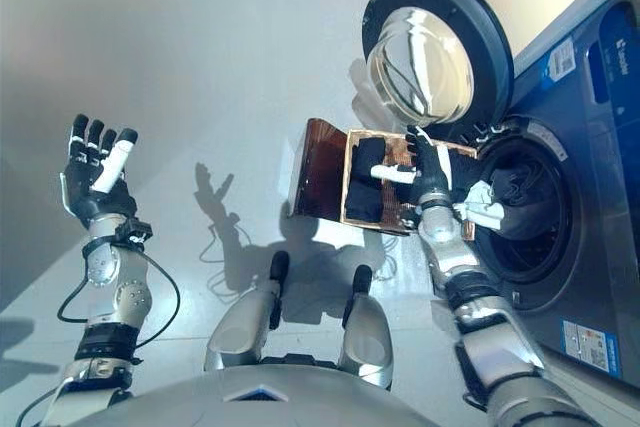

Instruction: Pick up the clothes and place them into the washing machine

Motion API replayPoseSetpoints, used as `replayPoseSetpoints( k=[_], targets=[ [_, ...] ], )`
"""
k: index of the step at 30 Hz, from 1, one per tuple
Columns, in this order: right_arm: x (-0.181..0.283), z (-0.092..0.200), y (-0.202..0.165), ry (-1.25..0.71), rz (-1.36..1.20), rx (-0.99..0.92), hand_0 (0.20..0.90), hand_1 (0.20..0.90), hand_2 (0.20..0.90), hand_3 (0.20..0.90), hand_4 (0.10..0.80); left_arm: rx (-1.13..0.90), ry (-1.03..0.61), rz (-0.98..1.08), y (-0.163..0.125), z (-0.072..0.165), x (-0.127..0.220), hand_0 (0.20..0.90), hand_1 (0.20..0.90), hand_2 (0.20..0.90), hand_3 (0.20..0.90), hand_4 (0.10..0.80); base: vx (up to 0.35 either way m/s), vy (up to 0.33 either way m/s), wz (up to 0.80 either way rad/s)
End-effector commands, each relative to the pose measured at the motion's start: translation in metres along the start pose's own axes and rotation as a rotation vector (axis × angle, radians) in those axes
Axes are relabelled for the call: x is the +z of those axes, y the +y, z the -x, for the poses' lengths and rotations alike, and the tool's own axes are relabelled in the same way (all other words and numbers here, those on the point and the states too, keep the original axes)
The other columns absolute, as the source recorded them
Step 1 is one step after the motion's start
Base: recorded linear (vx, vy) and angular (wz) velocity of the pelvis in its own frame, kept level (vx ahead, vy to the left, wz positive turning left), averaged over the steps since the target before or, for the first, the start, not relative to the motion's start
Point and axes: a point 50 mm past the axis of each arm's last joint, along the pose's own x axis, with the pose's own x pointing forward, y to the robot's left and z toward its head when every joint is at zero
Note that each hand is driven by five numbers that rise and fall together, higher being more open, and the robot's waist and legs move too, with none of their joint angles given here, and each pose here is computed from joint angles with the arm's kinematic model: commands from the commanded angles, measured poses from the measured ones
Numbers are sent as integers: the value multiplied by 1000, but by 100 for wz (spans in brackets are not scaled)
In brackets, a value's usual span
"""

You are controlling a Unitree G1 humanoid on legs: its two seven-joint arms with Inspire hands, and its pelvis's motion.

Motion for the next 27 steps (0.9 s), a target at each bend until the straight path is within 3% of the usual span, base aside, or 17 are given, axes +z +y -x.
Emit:
replayPoseSetpoints(
  k=[1,6,12,19,27],
  targets=[
    [4,-1,-20,-83,327,-12,900,900,900,900,800,-74,-257,-39,-5,-13,50,900,900,900,900,800,-43,-18,-3],
    [-9,-4,-33,-56,718,-1,900,900,900,900,800,-72,-374,-26,-14,-18,75,900,900,900,900,800,-96,-48,11],
    [-19,-8,-39,0,848,-30,900,900,900,900,800,-98,-455,-5,-30,-23,93,900,900,900,900,800,-86,-58,15],
    [-30,-17,-75,148,1028,-154,900,900,900,900,800,-152,-563,44,-56,-21,115,900,900,900,900,800,-49,-27,13],
    [-35,-20,-116,298,1115,-221,900,900,900,900,800,-213,-576,53,-65,-12,118,900,900,900,900,800,-30,-7,3]
  ],
)
